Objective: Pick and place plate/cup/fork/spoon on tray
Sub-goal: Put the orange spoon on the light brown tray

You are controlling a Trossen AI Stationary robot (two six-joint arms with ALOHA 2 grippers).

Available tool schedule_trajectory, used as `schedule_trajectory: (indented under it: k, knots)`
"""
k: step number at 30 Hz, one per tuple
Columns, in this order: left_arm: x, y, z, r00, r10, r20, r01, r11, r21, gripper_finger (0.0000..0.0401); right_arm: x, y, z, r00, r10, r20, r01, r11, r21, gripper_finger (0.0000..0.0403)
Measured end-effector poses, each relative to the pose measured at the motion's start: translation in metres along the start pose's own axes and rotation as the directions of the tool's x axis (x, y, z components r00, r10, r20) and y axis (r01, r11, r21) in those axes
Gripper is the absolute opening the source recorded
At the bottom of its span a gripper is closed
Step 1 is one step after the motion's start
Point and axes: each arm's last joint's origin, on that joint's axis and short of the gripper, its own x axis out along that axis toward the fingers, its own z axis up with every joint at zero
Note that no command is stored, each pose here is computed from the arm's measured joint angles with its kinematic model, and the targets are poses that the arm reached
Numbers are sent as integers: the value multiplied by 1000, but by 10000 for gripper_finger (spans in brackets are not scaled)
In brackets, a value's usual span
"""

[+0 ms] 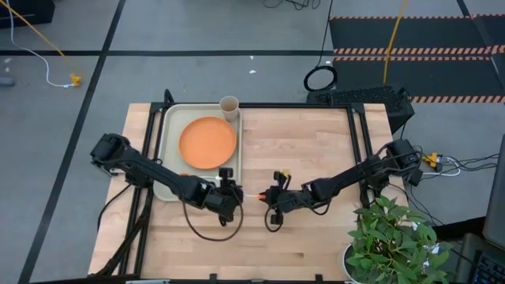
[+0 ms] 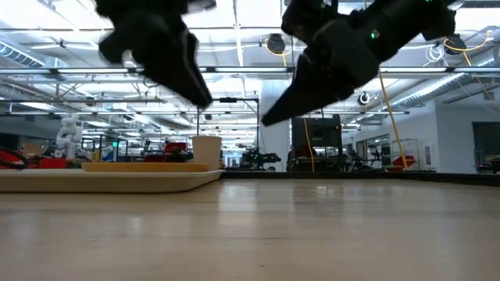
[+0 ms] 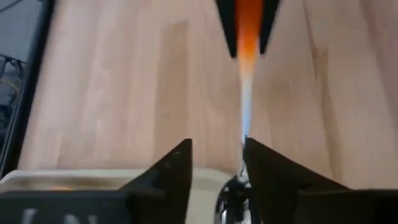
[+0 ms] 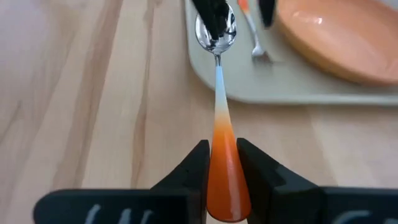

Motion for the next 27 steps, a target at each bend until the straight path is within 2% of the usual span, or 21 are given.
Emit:
schedule_trajectory:
  k: [4, 7, 11, 15, 19, 23, 27]
  knots:
    - [-32, 17, 9, 995, -7, 102, 24, 985, -171, 180, -9, -7, 10, 999, -6, 35, 7, 1000, -30, 45]
    - [-60, 34, 12, 984, 24, 175, 39, 937, -348, 181, -17, -13, 16, 999, -16, 46, 19, 997, -69, 46]
    - [-97, 43, 8, 967, 94, 239, 35, 875, -484, 166, -34, -22, 31, 986, -108, 126, 121, 987, -103, 46]
    - [-129, 46, 7, 917, 214, 335, -1, 844, -536, 148, -51, -30, 46, 944, -237, 228, 268, 956, -117, 46]
    - [-141, 41, 6, 869, 337, 362, -79, 818, -570, 134, -62, -34, 59, 898, -298, 325, 340, 937, -80, 46]
    - [-135, 29, 10, 843, 399, 361, -129, 801, -585, 132, -65, -35, 67, 859, -331, 390, 369, 929, -23, 46]
    - [-117, 14, 19, 834, 410, 370, -147, 811, -567, 132, -68, -35, 72, 842, -331, 425, 363, 932, 7, 46]
